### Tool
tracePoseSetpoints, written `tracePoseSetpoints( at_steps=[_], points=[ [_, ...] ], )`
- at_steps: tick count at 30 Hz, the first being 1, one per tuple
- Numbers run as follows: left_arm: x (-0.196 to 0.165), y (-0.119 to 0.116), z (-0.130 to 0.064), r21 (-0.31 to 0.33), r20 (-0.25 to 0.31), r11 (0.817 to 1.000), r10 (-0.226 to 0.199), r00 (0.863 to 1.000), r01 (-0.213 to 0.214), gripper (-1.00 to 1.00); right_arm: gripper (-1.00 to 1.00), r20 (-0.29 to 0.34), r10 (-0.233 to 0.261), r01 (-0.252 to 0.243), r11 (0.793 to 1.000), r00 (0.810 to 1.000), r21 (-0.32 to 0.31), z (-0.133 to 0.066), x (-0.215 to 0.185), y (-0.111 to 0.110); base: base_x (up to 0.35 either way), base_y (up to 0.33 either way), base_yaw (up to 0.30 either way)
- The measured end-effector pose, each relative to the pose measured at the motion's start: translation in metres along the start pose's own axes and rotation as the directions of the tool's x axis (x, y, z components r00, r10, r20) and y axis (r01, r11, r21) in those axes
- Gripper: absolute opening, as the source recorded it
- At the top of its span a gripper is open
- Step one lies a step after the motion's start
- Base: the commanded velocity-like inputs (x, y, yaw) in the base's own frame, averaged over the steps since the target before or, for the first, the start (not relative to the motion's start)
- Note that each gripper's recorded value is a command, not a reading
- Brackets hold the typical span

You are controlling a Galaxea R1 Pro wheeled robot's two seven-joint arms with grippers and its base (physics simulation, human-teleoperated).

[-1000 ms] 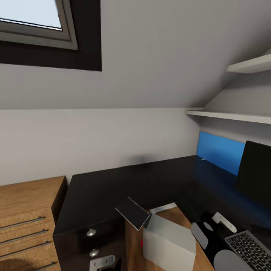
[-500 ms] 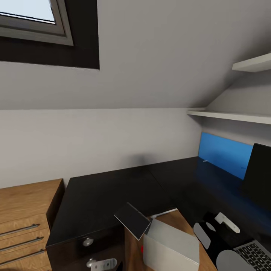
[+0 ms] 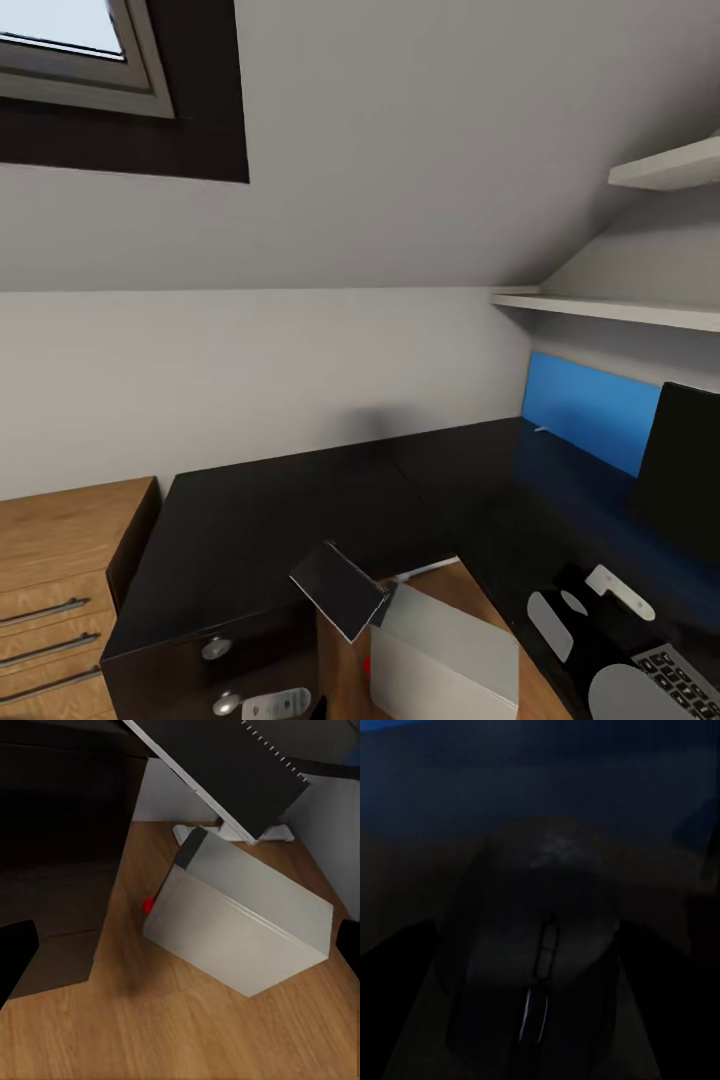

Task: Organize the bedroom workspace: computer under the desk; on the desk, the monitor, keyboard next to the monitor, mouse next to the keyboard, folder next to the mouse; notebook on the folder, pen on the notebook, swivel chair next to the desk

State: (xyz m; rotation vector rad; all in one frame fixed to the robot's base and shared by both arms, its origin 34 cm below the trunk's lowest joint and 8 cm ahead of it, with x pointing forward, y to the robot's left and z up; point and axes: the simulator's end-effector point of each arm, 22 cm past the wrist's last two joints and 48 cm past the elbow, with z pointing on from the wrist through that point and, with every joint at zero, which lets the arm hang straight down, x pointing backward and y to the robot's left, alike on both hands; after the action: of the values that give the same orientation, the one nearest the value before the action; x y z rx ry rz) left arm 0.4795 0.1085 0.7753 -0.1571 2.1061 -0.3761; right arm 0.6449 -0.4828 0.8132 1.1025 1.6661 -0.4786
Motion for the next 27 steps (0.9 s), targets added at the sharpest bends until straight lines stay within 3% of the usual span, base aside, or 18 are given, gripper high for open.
tracePoseSetpoints(
  at_steps=[6, 14, 27],
  points=[
    [0.000, 0.000, 0.000, 0.000, 0.000, 1.000, 0.000, 1.000, 0.000, 1.00, -1.00, 0.012, -0.002, 0.001, 1.000, 1.000, 0.019, 0.008, -0.009, -0.011, 0.008, -0.031, 0.000],
    [0.000, 0.001, 0.000, -0.001, 0.001, 1.000, 0.001, 1.000, -0.001, 1.00, -1.00, 0.013, 0.033, -0.034, 0.998, 0.999, 0.055, 0.019, -0.021, -0.024, 0.000, -0.001, 0.000],
    [0.000, 0.001, 0.000, 0.000, 0.003, 1.000, 0.000, 1.000, 0.000, 1.00, -1.00, 0.032, 0.034, -0.036, 0.997, 0.999, 0.069, 0.028, -0.036, -0.034, 0.000, 0.000, 0.000]
  ],
)
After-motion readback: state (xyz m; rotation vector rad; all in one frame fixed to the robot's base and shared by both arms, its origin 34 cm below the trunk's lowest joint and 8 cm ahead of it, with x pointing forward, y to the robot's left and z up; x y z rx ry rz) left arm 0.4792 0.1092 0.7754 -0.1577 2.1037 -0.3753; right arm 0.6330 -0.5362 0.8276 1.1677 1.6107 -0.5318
